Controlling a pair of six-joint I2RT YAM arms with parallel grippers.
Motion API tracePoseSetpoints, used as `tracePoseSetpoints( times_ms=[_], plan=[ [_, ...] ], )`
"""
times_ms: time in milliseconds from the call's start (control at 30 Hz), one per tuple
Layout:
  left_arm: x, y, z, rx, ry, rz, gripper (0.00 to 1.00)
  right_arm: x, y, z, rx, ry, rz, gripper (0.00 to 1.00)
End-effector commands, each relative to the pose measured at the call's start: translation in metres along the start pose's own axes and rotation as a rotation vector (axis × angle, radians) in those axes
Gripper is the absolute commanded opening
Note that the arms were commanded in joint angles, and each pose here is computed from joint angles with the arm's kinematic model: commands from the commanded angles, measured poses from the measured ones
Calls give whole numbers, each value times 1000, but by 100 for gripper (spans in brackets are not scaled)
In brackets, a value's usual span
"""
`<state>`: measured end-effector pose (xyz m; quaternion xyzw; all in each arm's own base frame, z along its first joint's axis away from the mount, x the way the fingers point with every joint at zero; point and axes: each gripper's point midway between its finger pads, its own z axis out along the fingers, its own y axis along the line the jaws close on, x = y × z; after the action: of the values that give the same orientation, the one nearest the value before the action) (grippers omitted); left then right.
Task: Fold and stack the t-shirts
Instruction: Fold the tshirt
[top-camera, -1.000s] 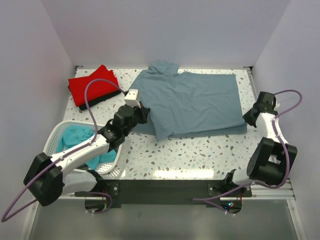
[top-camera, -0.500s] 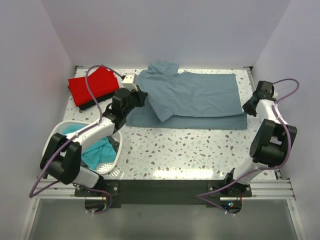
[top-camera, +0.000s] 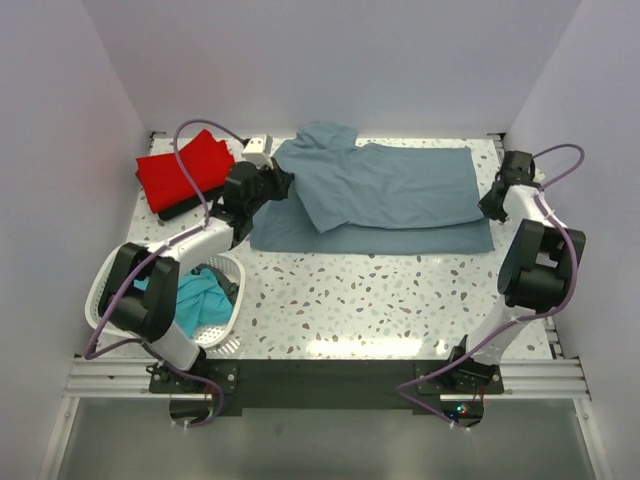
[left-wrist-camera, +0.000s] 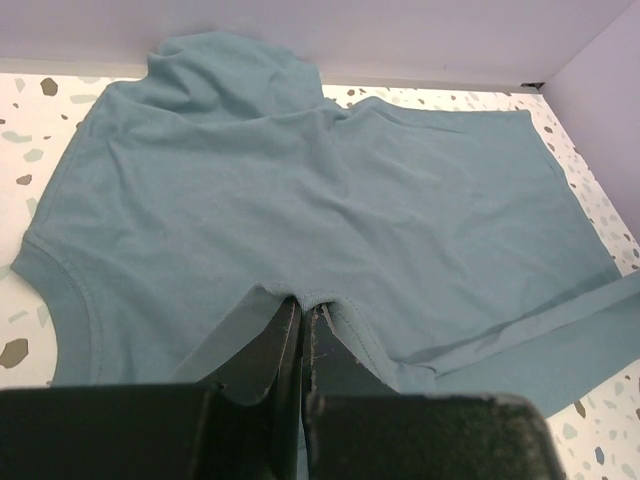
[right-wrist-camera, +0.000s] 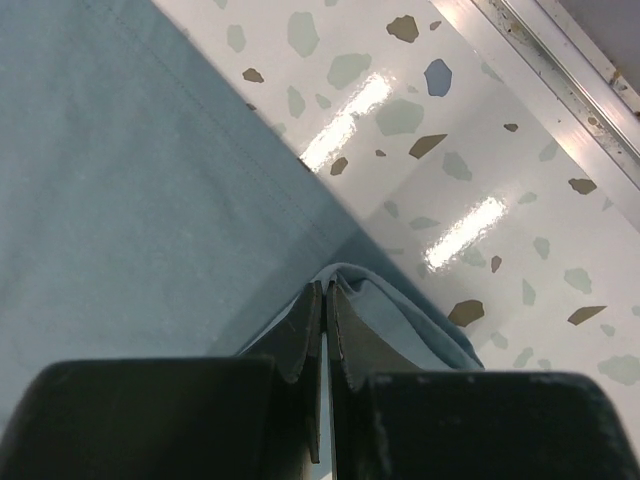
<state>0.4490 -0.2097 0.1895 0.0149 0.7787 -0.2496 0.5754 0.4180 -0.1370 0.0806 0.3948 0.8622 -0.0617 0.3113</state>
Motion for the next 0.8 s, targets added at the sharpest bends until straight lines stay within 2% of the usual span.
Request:
tracePoseSetpoints(
  times_ms=[0, 167, 200, 233, 267, 300, 333, 367, 433, 500, 533, 667, 767],
  plan=[
    [-39, -5, 15, 40, -99, -13, 0, -25, 9, -1, 16, -82, 11, 0],
    [-43, 18, 30, -15, -104, -71, 0, -31, 21, -4, 5, -118, -12, 1],
    [-43, 20, 38, -20, -103, -78, 2, -32, 23, -7, -2, -126, -14, 7],
    [-43, 23, 43, -26, -100, -80, 9, -34, 26, -9, -10, -140, -16, 27],
    [-54, 20, 51, -21, -109, -78, 33, -34, 26, -11, -9, -147, -20, 38],
    [-41, 26, 63, -35, -77, -76, 47, -32, 30, -17, -20, -156, -28, 45],
    [-52, 24, 71, -32, -88, -74, 69, -32, 33, -19, -27, -166, -43, 50],
    [-36, 32, 78, -57, -41, -78, 76, -28, 33, -21, -25, -167, -54, 57],
    [-27, 39, 81, -83, -23, -83, 88, -26, 48, -37, -60, -207, -93, 60],
    [-24, 43, 73, -103, -28, -95, 92, -15, 59, -53, -73, -244, -143, 65],
    [-8, 47, 67, -110, -7, -101, 95, -15, 65, -59, -90, -266, -150, 66],
    [13, 50, 41, -121, 19, -124, 97, 12, 72, -73, -129, -262, -194, 70],
    [37, 45, 26, -101, 47, -124, 97, 39, 90, -85, -241, -230, -238, 71]
  ],
)
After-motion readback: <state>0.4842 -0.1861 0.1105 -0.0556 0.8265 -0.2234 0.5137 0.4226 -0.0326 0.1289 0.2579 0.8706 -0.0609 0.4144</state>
